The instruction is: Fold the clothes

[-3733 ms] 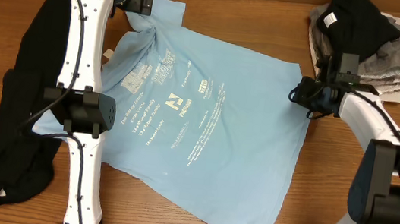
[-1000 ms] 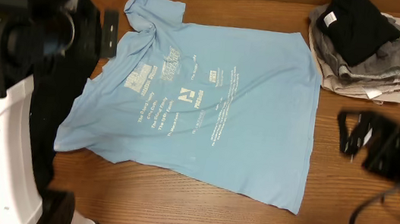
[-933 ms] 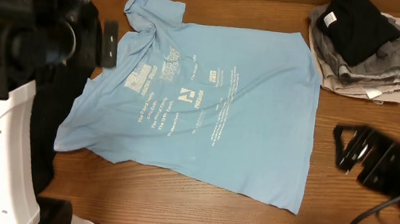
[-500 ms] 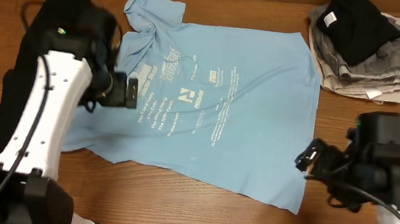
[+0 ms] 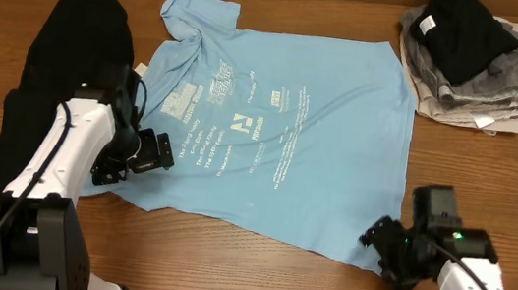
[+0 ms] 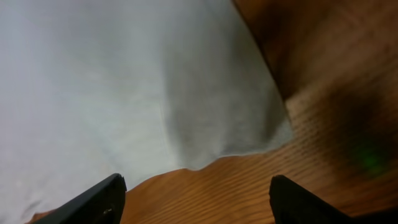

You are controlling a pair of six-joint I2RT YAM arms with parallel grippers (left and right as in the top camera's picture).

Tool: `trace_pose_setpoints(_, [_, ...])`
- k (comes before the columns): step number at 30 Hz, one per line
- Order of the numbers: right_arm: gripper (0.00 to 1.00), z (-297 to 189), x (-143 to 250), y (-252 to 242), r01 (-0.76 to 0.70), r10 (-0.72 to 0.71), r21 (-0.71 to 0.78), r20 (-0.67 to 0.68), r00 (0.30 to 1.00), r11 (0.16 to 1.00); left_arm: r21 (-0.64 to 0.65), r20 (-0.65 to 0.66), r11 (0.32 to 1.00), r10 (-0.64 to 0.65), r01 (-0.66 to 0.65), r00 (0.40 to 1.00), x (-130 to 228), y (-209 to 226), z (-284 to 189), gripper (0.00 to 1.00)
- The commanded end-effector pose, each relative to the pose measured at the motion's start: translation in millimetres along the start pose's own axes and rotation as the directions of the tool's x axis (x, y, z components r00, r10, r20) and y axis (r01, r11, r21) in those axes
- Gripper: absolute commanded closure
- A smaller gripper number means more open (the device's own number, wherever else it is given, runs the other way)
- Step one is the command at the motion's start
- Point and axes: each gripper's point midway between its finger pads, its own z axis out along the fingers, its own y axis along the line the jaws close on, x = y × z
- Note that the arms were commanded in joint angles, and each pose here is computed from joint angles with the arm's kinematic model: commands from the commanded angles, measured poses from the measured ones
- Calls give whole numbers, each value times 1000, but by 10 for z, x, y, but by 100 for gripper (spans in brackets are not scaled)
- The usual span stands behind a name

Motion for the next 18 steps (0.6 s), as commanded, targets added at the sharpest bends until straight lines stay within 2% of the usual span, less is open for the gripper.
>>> trace_pose_setpoints(1, [23,97,61,-74,-97,97,5,-17,995,995,21,11,997,-75,75,997,-27,11,-1,0])
trace_pose_setpoints(9, [24,173,-38,-231,-156,152,60,56,987,986,16,53,997,-80,79,995,-123,15,-1,0])
trace_pose_setpoints(18, [31,315,-65,-265,-191,188,85,45,981,978,-7,82,997,-79,80,994,-177,57,9,0])
